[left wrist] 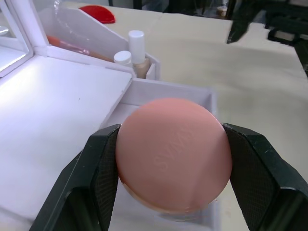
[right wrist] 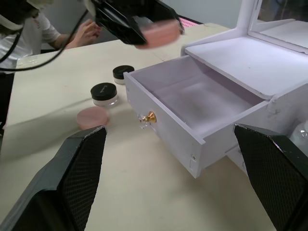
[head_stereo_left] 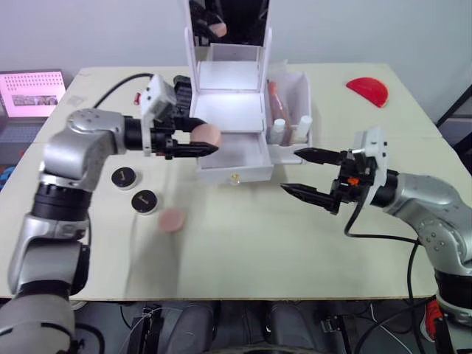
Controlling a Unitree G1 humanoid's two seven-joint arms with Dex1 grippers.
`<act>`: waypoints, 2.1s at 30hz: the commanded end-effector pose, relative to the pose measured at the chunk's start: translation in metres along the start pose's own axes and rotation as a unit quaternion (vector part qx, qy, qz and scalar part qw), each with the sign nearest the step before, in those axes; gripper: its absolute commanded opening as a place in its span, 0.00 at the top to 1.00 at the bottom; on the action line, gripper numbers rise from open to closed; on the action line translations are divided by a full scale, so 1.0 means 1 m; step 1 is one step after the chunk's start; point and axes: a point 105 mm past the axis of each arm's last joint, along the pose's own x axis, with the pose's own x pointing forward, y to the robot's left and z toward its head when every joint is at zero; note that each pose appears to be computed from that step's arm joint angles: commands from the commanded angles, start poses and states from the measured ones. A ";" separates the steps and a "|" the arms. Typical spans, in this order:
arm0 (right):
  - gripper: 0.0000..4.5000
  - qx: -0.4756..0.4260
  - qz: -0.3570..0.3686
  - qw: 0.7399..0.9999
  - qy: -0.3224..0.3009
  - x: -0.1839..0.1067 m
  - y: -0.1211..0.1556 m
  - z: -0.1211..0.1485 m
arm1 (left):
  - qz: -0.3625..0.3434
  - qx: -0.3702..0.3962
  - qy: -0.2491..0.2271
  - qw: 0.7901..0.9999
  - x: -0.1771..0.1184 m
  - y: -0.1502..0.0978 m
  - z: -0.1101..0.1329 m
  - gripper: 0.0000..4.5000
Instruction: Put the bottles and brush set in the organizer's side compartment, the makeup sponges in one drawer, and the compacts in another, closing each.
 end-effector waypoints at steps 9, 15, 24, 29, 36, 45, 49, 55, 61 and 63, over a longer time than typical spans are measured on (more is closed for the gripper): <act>0.00 -0.021 -0.015 1.000 -0.018 -0.001 0.006 0.011 | 0.002 0.001 0.001 1.000 0.003 0.006 -0.013 0.41; 0.00 -0.020 -0.020 1.000 -0.012 -0.002 0.005 0.008 | -0.006 -0.014 -0.001 1.000 0.008 0.001 -0.021 0.41; 0.00 -0.017 -0.021 1.000 -0.009 -0.002 0.006 0.007 | 0.000 -0.026 -0.006 1.000 0.012 0.002 -0.026 0.41; 0.00 -0.016 -0.022 1.000 -0.009 -0.002 0.006 0.007 | -0.001 -0.028 -0.005 1.000 0.013 0.002 -0.027 0.41; 0.00 -0.017 -0.027 0.999 -0.009 -0.003 0.005 0.007 | 0.010 -0.029 -0.006 1.000 0.012 0.005 -0.026 0.18; 0.00 -0.017 -0.028 0.999 -0.010 -0.002 0.003 0.007 | 0.014 -0.035 -0.015 0.999 0.007 0.007 -0.015 0.01; 0.00 -0.019 -0.037 0.999 -0.008 -0.005 -0.001 0.007 | 0.008 -0.036 -0.031 0.999 -0.007 0.003 -0.005 0.01; 0.00 -0.024 -0.106 0.994 0.028 -0.041 -0.023 -0.001 | 0.050 -0.053 -0.041 0.997 -0.069 -0.008 -0.003 0.01; 0.00 -0.025 -0.192 0.978 0.072 -0.091 -0.048 -0.015 | 0.207 -0.093 0.032 0.973 -0.157 -0.017 -0.051 0.01; 0.00 -0.021 -0.209 0.974 0.082 -0.106 -0.052 -0.020 | 0.267 -0.104 0.048 0.957 -0.187 -0.021 -0.067 0.01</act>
